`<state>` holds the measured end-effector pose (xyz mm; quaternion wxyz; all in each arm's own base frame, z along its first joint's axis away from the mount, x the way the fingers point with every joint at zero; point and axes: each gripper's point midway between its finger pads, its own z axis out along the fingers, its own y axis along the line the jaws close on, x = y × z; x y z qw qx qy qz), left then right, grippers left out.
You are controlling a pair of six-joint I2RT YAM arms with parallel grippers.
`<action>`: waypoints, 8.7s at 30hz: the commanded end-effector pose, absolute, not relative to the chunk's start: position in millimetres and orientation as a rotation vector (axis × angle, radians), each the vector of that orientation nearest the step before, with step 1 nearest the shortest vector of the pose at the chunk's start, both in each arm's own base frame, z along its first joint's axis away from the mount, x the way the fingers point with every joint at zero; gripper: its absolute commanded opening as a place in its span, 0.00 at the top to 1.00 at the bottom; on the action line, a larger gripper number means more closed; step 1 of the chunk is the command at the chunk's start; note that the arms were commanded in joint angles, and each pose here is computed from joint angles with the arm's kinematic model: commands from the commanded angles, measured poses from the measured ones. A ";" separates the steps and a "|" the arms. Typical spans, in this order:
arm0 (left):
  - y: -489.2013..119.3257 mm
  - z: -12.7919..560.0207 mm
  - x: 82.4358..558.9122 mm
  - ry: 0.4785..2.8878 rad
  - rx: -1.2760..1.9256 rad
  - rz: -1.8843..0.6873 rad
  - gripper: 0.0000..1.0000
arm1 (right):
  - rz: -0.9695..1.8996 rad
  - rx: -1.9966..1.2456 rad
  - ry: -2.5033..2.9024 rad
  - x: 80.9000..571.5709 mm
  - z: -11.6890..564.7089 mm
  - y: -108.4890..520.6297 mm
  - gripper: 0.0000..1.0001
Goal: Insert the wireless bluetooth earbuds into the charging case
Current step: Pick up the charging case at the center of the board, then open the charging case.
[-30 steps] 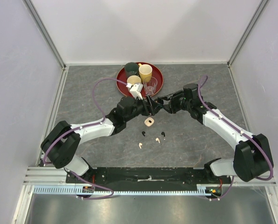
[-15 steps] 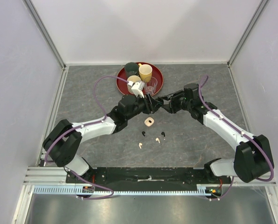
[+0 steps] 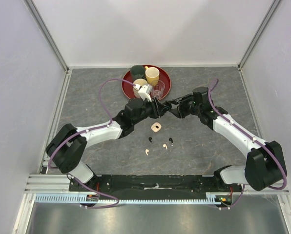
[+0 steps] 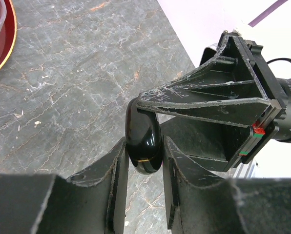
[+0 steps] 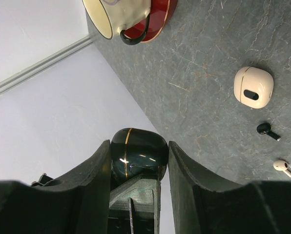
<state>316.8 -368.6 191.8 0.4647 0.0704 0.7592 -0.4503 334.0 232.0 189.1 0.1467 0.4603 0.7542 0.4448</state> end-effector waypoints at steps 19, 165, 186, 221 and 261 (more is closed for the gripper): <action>-343.2 247.5 313.9 1.673 0.433 -0.913 0.98 | 1.247 0.587 2.229 323.5 230.3 243.0 0.02; -302.0 302.5 278.8 1.387 0.604 -1.219 0.47 | 2.209 0.712 2.052 281.5 301.9 294.7 0.84; -309.2 291.4 282.4 1.408 0.600 -1.264 0.57 | 2.237 0.693 2.030 281.3 309.6 295.1 0.84; -259.3 310.7 232.4 0.912 0.659 -1.001 0.98 | 1.253 -0.105 2.085 299.5 303.0 263.2 0.02; -270.3 317.6 203.4 0.831 0.803 -1.102 0.98 | 1.136 -0.558 1.999 259.8 308.3 299.3 0.03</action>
